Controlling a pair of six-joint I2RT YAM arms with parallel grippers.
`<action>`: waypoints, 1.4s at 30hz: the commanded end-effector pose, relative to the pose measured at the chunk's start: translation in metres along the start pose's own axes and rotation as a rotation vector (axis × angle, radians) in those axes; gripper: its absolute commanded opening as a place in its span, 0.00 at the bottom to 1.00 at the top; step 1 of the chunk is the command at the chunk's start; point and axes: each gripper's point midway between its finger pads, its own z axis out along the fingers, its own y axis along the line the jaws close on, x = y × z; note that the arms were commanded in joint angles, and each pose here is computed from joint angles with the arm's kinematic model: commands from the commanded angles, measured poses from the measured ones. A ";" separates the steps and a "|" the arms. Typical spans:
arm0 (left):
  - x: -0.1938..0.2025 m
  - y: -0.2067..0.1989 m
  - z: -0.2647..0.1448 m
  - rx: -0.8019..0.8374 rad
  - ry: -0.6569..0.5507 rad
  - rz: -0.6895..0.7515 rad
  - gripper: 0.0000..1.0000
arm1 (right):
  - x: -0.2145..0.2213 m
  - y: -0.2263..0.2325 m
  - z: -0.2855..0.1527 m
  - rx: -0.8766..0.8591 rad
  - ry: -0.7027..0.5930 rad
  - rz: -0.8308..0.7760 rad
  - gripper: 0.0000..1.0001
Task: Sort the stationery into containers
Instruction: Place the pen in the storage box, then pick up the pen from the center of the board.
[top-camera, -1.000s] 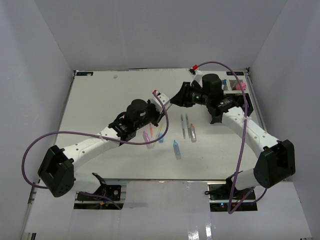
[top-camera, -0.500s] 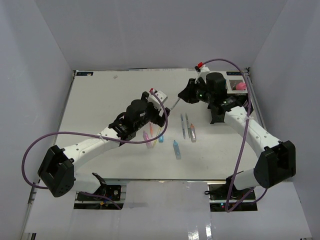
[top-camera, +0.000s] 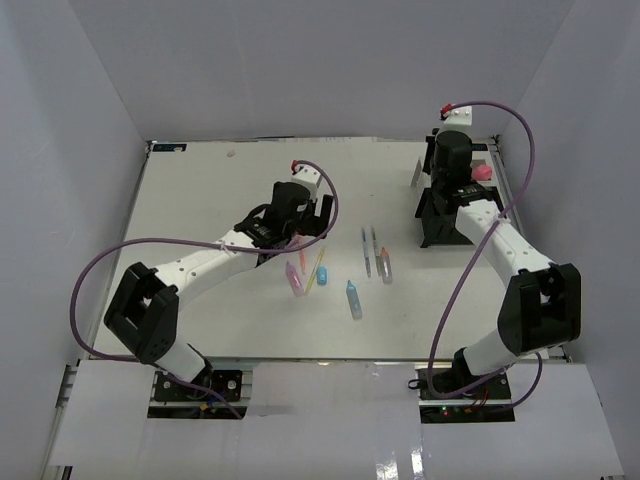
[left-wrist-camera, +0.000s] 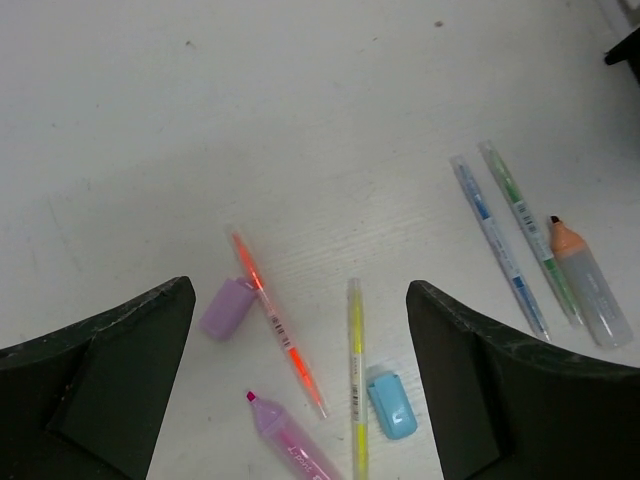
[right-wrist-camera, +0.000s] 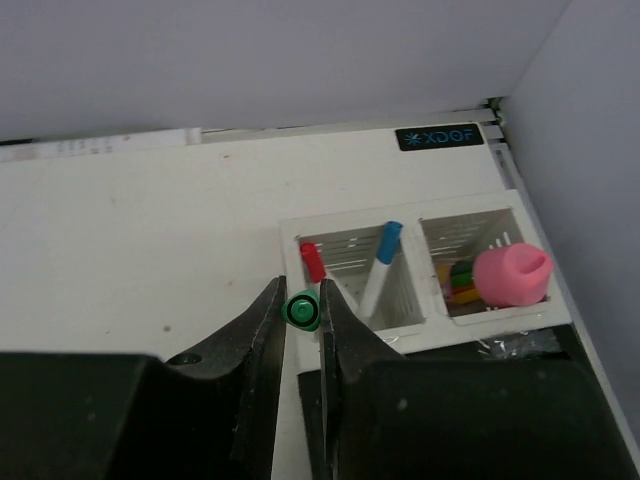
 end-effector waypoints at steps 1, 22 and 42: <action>-0.001 0.014 -0.001 -0.040 0.053 -0.110 0.98 | -0.046 -0.027 0.014 0.128 -0.141 0.042 0.08; 0.047 0.029 0.032 -0.036 0.311 -0.253 0.98 | 0.002 -0.039 0.022 0.059 0.062 0.048 0.70; 0.105 0.016 0.047 -0.122 0.557 -0.381 0.70 | 0.075 -0.012 -0.150 -0.302 0.096 0.240 0.80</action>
